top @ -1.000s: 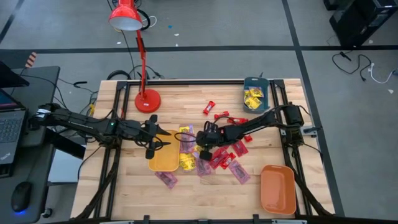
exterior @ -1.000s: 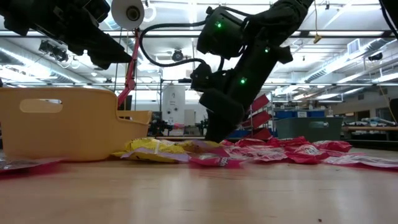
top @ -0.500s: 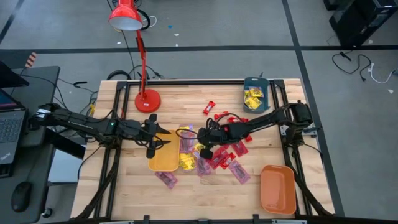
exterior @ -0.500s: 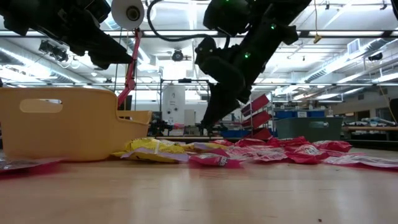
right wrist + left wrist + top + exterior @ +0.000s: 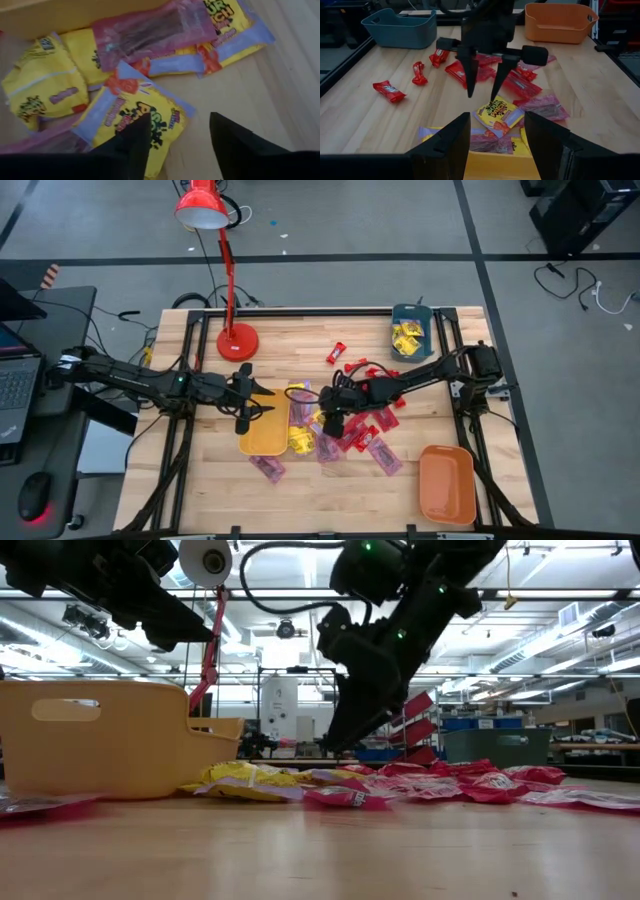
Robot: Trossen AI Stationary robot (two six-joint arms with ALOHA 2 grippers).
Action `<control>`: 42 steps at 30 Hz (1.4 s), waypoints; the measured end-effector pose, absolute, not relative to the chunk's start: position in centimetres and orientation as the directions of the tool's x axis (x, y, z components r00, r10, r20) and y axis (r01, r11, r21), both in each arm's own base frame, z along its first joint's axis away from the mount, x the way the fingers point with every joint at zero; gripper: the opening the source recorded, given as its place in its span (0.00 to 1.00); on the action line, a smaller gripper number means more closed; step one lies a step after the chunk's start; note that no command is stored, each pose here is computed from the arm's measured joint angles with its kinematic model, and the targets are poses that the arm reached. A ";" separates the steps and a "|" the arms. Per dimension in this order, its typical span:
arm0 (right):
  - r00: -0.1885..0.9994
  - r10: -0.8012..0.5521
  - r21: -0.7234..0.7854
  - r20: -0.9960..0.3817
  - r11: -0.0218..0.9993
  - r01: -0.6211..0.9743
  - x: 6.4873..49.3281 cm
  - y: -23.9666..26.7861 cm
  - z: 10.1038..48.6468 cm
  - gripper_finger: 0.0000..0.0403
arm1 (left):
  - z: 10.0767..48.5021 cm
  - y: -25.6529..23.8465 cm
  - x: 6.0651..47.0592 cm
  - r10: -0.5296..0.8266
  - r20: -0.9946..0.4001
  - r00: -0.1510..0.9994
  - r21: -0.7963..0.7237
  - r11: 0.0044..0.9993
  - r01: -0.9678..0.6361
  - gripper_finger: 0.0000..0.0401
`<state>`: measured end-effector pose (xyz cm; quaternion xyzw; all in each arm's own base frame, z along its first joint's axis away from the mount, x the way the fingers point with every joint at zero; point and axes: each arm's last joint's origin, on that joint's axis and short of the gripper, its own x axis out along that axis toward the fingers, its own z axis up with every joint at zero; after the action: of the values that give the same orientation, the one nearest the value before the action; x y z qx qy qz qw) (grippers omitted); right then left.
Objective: Sort candy
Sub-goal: Put the yellow candy pack into the blue bin
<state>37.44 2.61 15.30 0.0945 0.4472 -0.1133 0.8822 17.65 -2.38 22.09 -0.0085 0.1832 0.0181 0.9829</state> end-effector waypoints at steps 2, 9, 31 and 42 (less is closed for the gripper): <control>0.582 -0.119 0.069 -0.804 0.954 0.290 37.2 2.3 14.7 0.50 | 22.1 -2.4 17.6 0.032 -0.361 0.932 -0.010 0.999 -0.039 0.47; 0.645 -0.128 0.071 -0.753 0.959 0.274 36.8 1.5 13.5 0.52 | 22.1 -2.4 17.6 0.032 -0.361 0.932 -0.010 0.999 -0.038 0.47; 0.729 -0.135 0.001 -0.671 0.983 0.184 36.5 0.9 12.9 0.49 | 22.1 -2.4 17.6 0.031 -0.361 0.932 -0.009 0.999 -0.037 0.47; 0.701 -0.135 0.037 -0.701 0.974 0.225 35.4 0.9 11.6 0.48 | 22.1 -2.4 17.6 0.031 -0.361 0.932 -0.010 0.999 -0.037 0.47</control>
<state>35.43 0.90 11.64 0.0597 0.3743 -0.0978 0.9202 17.65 -2.38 22.09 -0.0082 0.1835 0.0175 0.9828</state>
